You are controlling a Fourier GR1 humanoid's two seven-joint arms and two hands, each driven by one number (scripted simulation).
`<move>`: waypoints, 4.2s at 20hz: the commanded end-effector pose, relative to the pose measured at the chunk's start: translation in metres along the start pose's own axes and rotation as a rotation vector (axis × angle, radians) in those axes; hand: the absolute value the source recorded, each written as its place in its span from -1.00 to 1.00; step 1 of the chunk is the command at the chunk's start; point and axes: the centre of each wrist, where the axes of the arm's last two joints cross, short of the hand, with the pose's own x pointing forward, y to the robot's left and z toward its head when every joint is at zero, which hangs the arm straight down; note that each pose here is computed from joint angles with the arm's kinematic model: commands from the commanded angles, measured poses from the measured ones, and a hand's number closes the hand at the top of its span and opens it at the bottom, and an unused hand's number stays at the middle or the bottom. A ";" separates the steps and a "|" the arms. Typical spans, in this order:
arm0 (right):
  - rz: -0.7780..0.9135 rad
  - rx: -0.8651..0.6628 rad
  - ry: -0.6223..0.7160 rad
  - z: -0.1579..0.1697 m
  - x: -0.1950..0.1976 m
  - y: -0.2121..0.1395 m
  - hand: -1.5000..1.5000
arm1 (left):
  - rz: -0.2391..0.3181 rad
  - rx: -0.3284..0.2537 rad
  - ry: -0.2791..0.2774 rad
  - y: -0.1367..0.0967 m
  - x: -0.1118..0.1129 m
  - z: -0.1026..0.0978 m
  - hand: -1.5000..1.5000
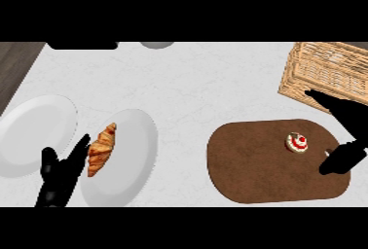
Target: Pick the cupcake from the cutting board and place it in the basket
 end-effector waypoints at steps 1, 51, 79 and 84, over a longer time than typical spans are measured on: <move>0.019 -0.002 0.007 -0.008 -0.013 -0.007 -1.00 | 0.003 0.013 0.070 0.008 -0.023 0.002 0.00; 0.214 -0.059 0.006 -0.068 0.014 0.104 1.00 | 0.003 -0.005 0.074 -0.009 -0.021 -0.017 0.00; -0.669 -1.028 0.267 -0.013 0.151 -0.113 1.00 | 0.007 0.003 0.073 0.012 -0.012 -0.004 0.00; -0.686 -1.048 0.325 -0.013 0.145 -0.156 1.00 | -0.011 -0.006 0.067 -0.010 -0.013 0.000 0.00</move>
